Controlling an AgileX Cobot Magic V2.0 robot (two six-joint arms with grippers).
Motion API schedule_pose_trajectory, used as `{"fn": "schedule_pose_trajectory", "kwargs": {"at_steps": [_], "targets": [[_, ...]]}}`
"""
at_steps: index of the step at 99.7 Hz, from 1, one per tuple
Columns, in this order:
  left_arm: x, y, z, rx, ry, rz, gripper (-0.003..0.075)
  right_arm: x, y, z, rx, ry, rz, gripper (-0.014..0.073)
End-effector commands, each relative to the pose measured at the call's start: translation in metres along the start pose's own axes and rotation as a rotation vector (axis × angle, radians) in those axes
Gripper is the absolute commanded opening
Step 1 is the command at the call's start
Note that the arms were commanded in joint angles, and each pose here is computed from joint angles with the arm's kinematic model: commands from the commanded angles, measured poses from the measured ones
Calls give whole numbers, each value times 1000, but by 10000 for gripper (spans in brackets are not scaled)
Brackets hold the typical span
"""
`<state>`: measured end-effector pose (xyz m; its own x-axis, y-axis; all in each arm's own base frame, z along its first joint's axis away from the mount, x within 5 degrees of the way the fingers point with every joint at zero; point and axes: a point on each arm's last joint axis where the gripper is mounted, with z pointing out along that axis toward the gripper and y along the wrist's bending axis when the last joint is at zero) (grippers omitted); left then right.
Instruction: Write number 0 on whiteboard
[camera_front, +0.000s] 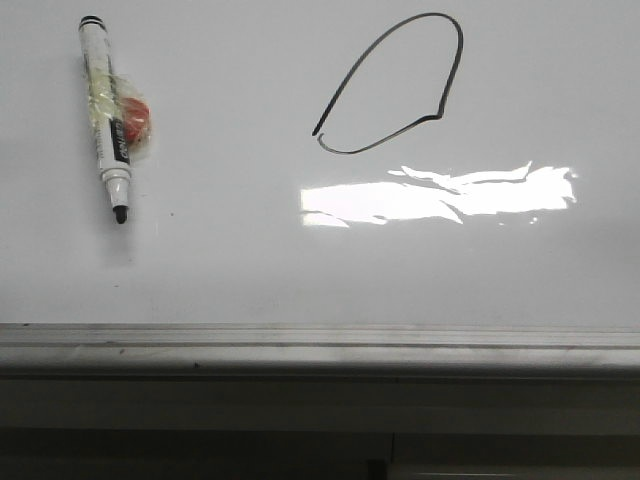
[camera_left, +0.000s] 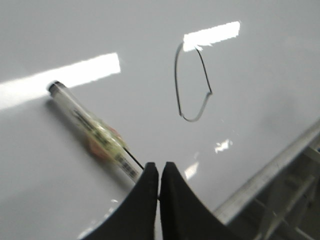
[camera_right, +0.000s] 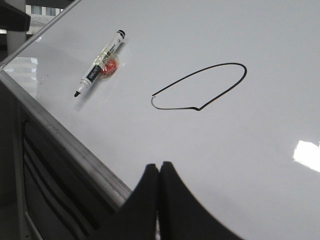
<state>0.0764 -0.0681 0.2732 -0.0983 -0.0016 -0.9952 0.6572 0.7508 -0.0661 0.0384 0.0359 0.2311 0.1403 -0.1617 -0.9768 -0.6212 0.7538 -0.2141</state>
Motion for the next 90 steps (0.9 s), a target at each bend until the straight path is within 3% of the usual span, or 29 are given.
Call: {"fn": "schedule_pose_trajectory", "kwargs": {"at_steps": [1,23,42,73,90], "targets": [[-19,9,-14,-99,-116,-12,-20,-14,-6,-1,56,-74,6,-69],[-30,17,-64,-343,-382,19,-20,-14,-6,-1,56,-74,6,-69],[-30,17,-83,-511,-478,53,-20,-14,-6,-1,56,-74,6,-69],[-25,18,-81,-579,-452,76,-20,-14,-6,-1,56,-74,6,-69],[-17,21,-79,-629,-303,185,-20,-14,-6,-1,56,-74,6,-69]]}}
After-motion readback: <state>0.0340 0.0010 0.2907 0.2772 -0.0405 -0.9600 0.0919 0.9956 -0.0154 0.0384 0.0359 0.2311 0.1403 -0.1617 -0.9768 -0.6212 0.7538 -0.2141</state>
